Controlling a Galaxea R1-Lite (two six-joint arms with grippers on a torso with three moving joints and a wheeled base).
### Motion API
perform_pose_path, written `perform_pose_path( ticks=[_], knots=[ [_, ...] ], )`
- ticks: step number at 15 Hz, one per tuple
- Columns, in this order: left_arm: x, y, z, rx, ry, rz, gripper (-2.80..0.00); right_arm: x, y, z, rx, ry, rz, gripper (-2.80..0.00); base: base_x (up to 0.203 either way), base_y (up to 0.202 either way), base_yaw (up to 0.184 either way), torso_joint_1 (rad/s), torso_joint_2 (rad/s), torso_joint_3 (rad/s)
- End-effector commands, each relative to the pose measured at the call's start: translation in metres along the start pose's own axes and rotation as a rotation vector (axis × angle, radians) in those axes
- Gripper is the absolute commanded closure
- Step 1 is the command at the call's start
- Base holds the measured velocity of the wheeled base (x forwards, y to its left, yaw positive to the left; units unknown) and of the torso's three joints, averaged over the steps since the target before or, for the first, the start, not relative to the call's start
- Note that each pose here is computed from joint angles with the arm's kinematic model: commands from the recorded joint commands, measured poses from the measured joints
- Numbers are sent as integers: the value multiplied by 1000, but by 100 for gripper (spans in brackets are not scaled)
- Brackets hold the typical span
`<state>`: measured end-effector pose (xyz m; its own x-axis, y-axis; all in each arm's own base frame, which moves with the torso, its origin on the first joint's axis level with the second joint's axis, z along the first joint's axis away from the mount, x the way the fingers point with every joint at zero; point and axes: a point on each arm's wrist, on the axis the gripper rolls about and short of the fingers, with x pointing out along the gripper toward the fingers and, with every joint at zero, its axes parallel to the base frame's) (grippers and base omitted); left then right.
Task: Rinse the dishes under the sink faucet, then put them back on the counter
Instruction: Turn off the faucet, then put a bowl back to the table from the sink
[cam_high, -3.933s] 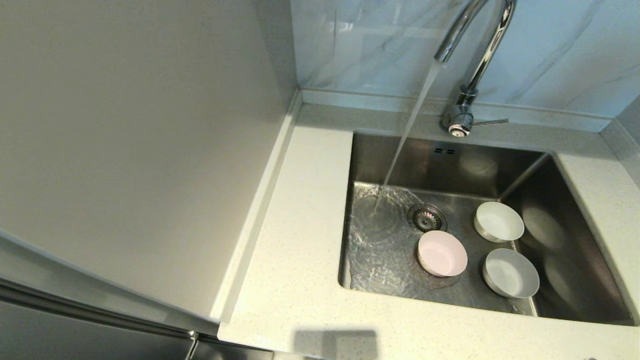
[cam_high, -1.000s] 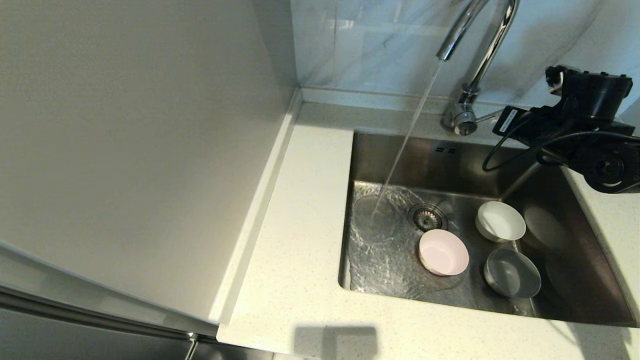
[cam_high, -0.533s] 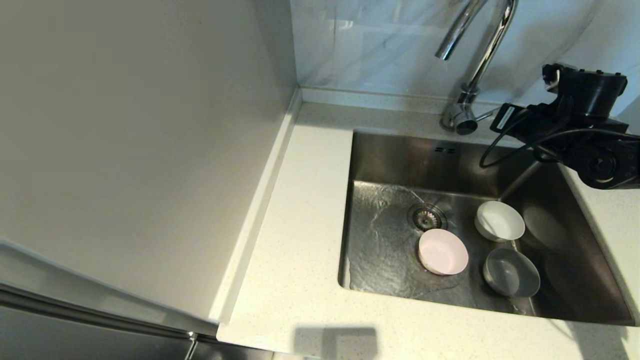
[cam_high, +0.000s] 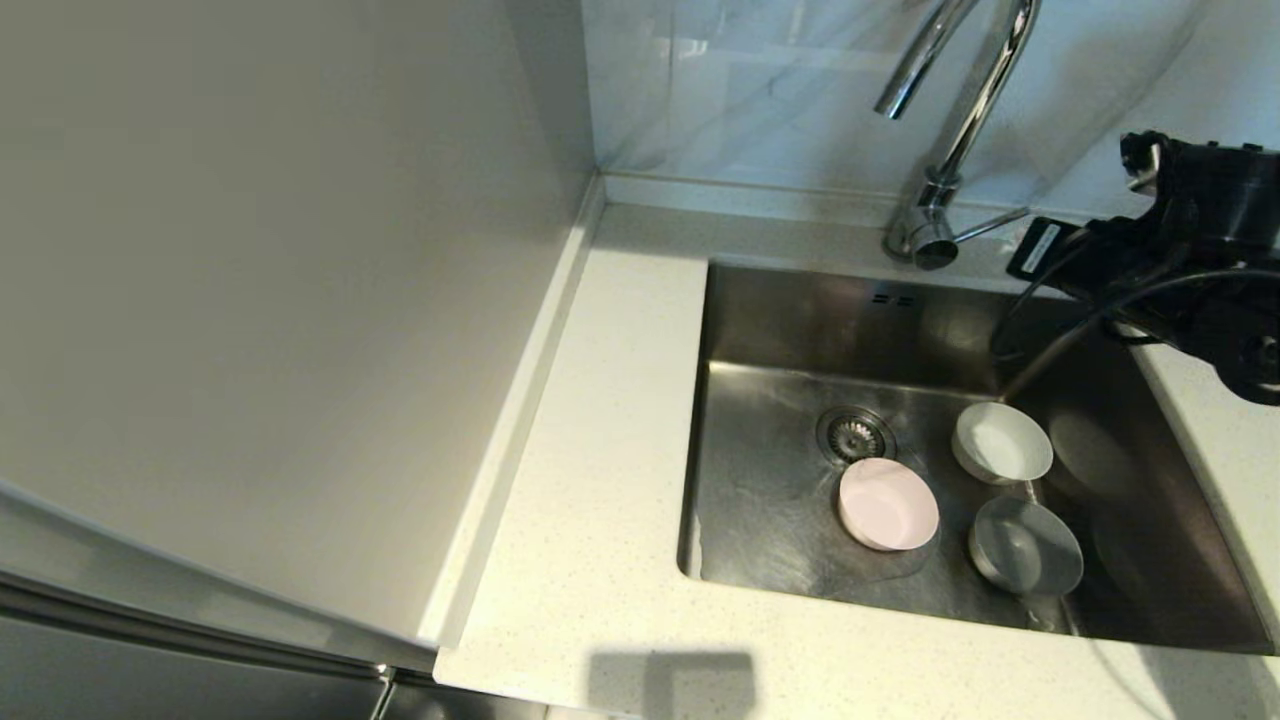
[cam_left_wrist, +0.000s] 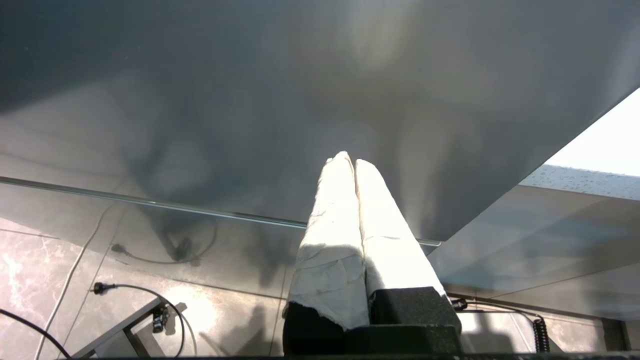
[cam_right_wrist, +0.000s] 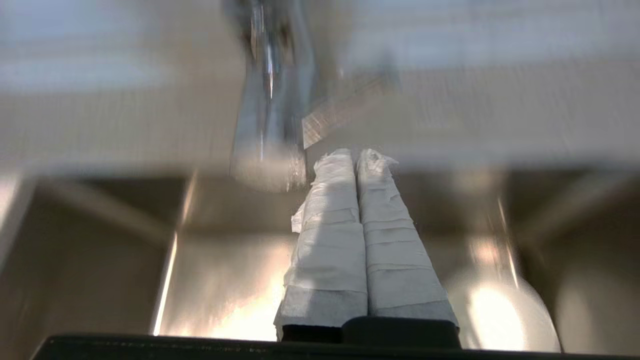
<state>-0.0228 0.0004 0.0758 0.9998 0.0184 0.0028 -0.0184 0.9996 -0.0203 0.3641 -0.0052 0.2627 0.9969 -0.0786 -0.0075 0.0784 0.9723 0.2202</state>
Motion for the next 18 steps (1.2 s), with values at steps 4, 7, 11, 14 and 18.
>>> perform_pose_path(
  ticks=[4, 7, 11, 14, 18],
  knots=[
    [0, 0, 0, 0, -3, 1, 0, -113, -14, -15, 10, 85, -22, 0, 0, 0, 0, 0, 0, 0],
    [0, 0, 0, 0, -3, 1, 0, -156, -29, -33, 85, 151, -77, 0, 0, 0, 0, 0, 0, 0],
    [0, 0, 0, -1, -3, 1, 0, -192, -42, -52, 93, 281, -165, 0, 0, 0, 0, 0, 0, 0],
    [0, 0, 0, 0, -3, 1, 0, -226, -46, -70, -2, 405, -184, 0, 0, 0, 0, 0, 0, 0],
    [0, 0, 0, -1, -3, 0, 0, -236, -49, -88, -160, 559, -158, 0, 0, 0, 0, 0, 0, 0]
  ],
)
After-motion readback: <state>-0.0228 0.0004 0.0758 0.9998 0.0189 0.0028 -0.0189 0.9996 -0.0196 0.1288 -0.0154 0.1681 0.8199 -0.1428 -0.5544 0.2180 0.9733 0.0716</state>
